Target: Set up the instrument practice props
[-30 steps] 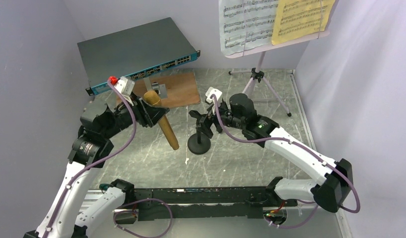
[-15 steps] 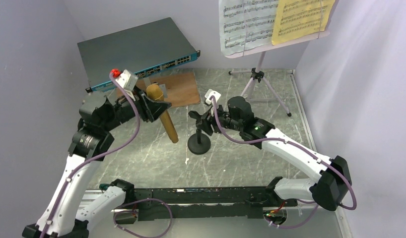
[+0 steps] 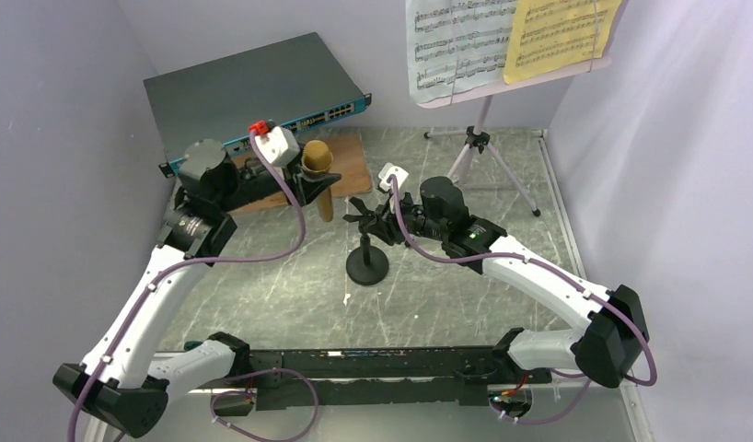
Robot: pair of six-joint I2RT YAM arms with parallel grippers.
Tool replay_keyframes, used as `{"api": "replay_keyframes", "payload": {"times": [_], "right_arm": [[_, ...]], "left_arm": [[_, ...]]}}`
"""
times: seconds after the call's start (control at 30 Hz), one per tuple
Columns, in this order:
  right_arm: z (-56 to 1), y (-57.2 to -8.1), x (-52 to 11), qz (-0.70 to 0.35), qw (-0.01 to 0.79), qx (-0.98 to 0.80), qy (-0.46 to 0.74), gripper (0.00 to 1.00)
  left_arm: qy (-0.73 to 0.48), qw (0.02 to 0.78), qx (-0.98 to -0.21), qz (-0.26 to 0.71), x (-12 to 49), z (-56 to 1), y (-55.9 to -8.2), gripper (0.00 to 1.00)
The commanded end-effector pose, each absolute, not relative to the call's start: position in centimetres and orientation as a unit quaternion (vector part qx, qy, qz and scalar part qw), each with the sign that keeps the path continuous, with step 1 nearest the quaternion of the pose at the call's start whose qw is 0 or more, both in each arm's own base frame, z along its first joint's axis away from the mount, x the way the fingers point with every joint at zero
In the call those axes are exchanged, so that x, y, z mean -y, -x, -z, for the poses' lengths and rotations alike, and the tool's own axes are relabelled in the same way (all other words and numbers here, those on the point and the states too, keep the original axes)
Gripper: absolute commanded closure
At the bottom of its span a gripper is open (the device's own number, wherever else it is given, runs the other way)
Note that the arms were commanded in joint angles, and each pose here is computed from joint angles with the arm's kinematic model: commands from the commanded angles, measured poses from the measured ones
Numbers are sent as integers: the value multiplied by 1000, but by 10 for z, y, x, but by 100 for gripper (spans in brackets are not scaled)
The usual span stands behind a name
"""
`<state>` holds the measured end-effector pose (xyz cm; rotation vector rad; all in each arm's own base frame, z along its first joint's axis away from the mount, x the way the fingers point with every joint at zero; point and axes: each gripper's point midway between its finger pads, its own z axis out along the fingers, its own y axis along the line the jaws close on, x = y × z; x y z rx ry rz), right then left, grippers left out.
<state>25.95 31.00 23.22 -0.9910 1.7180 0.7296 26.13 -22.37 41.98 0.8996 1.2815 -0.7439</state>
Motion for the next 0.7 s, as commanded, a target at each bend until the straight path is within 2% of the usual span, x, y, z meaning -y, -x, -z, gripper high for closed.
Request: {"api": "replay_keyframes", "payload": {"times": [0.0,0.27,0.4,0.67], "right_arm": [[-249,-259,-317,-317,506,-690,410,100],[-252,-258,-321,-336,510,-684,399,100],[-253,-252,-322,-349,514,-671,405,100],[-247,-252,-312,-342,518,-676,398,100]], "left_arm": [[-471,688,-470,290,251,-450,-246,100],[-518,653,-459,307,303,-411,-228,100],[-530,669,-438,282,316,-398,-230,100],[-553,673,-458,179,287,-400,-239,100]]}}
